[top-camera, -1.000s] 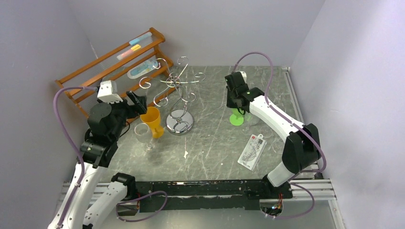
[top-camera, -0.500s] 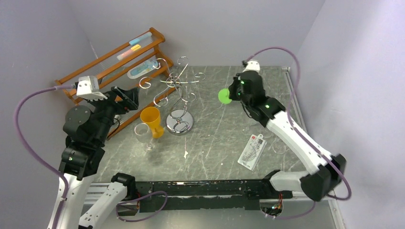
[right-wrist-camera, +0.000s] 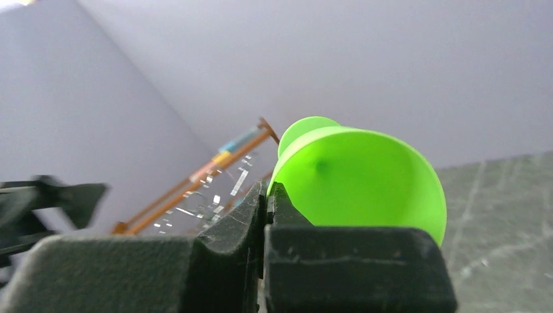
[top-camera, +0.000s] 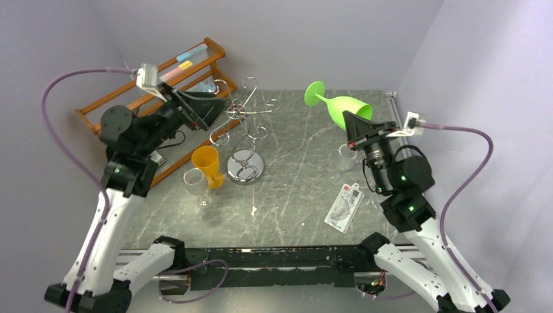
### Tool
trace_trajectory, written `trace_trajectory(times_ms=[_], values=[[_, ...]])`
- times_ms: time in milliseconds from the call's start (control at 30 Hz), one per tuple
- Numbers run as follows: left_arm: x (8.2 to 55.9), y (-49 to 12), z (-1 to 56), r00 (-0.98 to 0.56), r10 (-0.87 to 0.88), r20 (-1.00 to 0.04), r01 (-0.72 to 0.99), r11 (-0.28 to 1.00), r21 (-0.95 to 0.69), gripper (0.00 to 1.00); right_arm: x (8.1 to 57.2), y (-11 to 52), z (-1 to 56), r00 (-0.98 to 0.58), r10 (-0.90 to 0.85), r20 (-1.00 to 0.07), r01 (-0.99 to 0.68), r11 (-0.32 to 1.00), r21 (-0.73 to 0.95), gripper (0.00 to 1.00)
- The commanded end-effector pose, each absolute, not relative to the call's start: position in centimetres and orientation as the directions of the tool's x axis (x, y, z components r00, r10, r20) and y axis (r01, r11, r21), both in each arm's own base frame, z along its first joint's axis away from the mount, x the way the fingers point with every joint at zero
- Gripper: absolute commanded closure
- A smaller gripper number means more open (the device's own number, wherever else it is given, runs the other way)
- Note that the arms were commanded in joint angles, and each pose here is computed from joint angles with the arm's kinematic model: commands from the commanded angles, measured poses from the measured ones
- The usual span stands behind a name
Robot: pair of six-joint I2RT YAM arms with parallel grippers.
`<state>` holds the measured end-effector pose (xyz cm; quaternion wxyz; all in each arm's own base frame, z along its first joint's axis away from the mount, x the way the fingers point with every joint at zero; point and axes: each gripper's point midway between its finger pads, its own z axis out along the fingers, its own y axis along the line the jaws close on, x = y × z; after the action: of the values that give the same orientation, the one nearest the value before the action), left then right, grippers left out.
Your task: Place the wine glass upside down on the wine glass rack
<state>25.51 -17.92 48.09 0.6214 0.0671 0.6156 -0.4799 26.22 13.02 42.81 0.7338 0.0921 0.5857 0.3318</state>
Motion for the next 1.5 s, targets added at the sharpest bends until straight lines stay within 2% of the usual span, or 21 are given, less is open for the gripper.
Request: trace_trajectory(times_ms=[0, 233, 433, 633, 800, 933, 1033, 1167, 1233, 1400, 1467], values=[[24.7, -21.3, 50.2, -0.344, -0.550, -0.761, 0.760, 0.312, -0.570, 0.03, 22.7, 12.3, 47.4, 0.172, 0.734, -0.657, -0.539, 0.628, 0.561, 1.00], [23.3, -29.2, 52.0, -0.419, -0.605, -0.678, 0.787, 0.131, -0.603, 0.04, 19.9, 12.4, 50.7, 0.187, 0.805, -0.563, -0.672, 0.523, 0.524, 1.00], [23.0, -32.3, 51.9, -0.500, -0.708, -0.499, 0.723, -0.024, -0.691, 0.03, 18.3, 12.5, 52.6, 0.166, 0.852, -0.496, -0.744, 0.439, 0.504, 1.00], [23.6, -34.4, 51.8, -0.499, -0.754, -0.427, 0.682, -0.038, -0.730, 0.04, 18.1, 14.0, 52.8, 0.097, 0.861, -0.500, -0.782, 0.377, 0.497, 1.00], [24.7, -34.9, 52.5, -0.427, -0.828, -0.363, 0.666, -0.018, -0.745, 0.03, 18.0, 14.7, 52.5, 0.058, 0.870, -0.490, -0.806, 0.331, 0.492, 1.00], [24.7, -36.1, 54.0, -0.383, -0.836, -0.393, 0.719, -0.003, -0.695, 0.11, 16.5, 16.6, 52.7, 0.022, 0.834, -0.552, -0.869, 0.288, 0.401, 1.00], [24.6, -36.4, 54.9, -0.388, -0.850, -0.357, 0.736, -0.052, -0.676, 0.19, 16.2, 17.2, 52.5, 0.008, 0.821, -0.571, -0.882, 0.275, 0.383, 1.00], [23.1, -36.0, 56.3, -0.377, -0.873, -0.308, 0.793, -0.133, -0.594, 0.47, 16.3, 17.2, 51.8, -0.010, 0.822, -0.570, -0.875, 0.270, 0.403, 1.00], [22.2, -36.2, 56.6, -0.363, -0.872, -0.329, 0.825, -0.137, -0.548, 0.59, 16.3, 17.3, 51.5, -0.021, 0.820, -0.572, -0.872, 0.265, 0.412, 1.00], [21.7, -35.9, 56.4, -0.337, -0.885, -0.321, 0.842, -0.131, -0.524, 0.67, 16.5, 17.4, 50.8, -0.039, 0.819, -0.573, -0.864, 0.260, 0.431, 1.00], [21.5, -35.7, 56.5, -0.325, -0.891, -0.317, 0.851, -0.129, -0.509, 0.74, 16.5, 17.5, 50.6, -0.046, 0.817, -0.575, -0.863, 0.257, 0.434, 1.00]])
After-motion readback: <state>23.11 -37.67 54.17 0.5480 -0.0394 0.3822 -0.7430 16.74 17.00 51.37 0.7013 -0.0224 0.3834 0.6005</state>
